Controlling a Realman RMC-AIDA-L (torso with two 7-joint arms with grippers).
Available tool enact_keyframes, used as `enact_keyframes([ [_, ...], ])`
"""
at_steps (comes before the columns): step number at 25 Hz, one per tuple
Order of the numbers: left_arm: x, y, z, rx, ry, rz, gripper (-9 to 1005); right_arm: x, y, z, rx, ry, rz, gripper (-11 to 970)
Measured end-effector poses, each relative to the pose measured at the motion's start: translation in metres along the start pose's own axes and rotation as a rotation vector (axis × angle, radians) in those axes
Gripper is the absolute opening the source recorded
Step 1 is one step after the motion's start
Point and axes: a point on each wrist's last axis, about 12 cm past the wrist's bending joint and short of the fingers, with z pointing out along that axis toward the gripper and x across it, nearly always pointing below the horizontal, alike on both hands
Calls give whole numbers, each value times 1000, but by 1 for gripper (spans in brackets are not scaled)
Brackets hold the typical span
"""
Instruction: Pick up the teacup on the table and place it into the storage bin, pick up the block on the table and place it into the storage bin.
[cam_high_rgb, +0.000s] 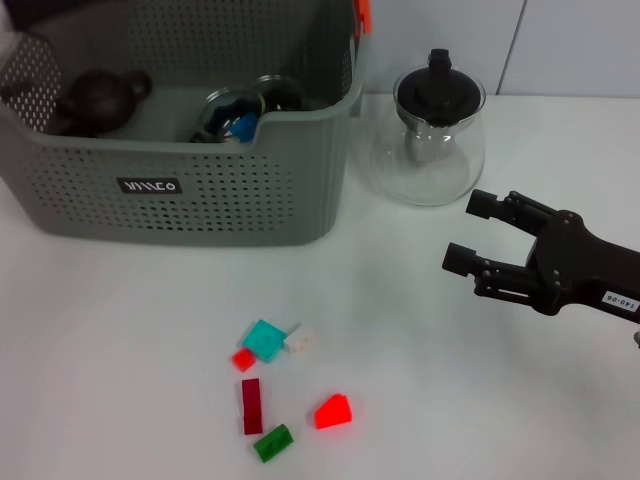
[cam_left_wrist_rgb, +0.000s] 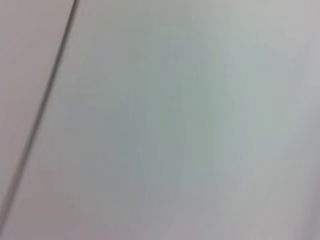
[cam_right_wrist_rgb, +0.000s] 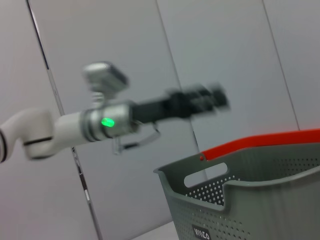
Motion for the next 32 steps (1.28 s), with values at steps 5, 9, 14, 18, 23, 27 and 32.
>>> enact_keyframes([
  [5,6,-13,-54,239,-211,-4,717,0,0,0,1,0,1,945],
  [9,37,-19,-83,288,-112,86,719,1,0,-1,2,0,2,945],
  [14,96,-32,-108,312,94,244,721,2,1,-1,2,-1,7,945],
  [18,143,-40,-116,328,221,325,722,2,1,-1,3,-1,11,945],
  [23,188,-44,-116,342,322,384,723,2,1,-1,2,2,13,945],
  [27,211,-49,-115,341,366,418,724,3,1,-1,2,4,15,945],
  [32,217,-52,-114,358,376,415,726,3,2,-3,6,2,19,945],
])
